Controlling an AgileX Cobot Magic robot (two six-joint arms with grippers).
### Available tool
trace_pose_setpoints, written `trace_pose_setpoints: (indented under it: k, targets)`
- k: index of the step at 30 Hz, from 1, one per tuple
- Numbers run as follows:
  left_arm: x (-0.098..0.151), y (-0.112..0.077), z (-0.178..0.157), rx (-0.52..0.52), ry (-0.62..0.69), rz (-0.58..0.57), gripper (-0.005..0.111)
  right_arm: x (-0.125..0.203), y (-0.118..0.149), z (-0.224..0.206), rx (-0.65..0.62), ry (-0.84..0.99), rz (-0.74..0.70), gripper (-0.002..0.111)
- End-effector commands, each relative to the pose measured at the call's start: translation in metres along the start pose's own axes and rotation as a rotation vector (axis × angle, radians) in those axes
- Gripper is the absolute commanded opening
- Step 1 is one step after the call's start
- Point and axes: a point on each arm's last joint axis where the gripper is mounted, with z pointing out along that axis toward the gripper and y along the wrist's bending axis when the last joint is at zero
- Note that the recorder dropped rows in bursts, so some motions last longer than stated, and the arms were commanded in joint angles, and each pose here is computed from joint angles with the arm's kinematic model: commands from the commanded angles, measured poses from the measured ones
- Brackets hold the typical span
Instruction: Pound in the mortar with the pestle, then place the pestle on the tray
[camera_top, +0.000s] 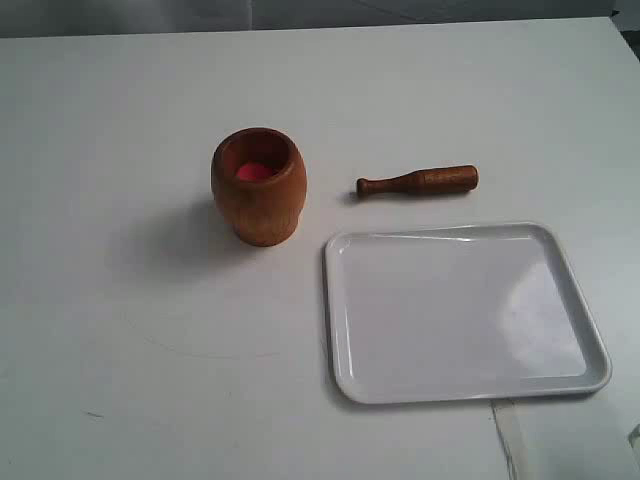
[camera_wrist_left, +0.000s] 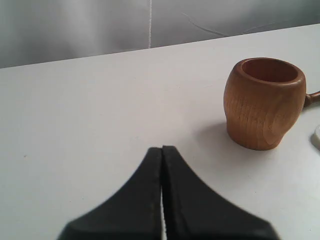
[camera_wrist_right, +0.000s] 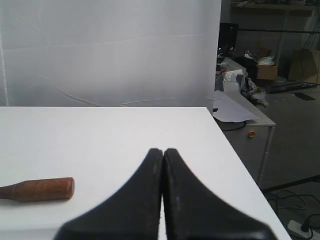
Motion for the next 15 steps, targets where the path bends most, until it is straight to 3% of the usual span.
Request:
trace_pose_setpoints:
  k: [1, 8, 10, 15]
  targets:
    - [0.000, -0.001, 0.000, 0.008, -0.007, -0.012, 0.000, 0.001, -0.001, 0.000, 0.009, 0.003, -0.005, 0.000]
    - [0.000, -0.001, 0.000, 0.008, -0.007, -0.012, 0.000, 0.001, 0.000, 0.000, 0.008, -0.004, -0.005, 0.000]
    - [0.000, -0.001, 0.000, 0.008, -0.007, -0.012, 0.000, 0.000, 0.001, 0.000, -0.010, -0.014, 0.103, 0.000]
    - [0.000, -0.001, 0.000, 0.008, -0.007, -0.012, 0.000, -0.011, 0.001, -0.001, -0.025, -0.132, 0.218, 0.000]
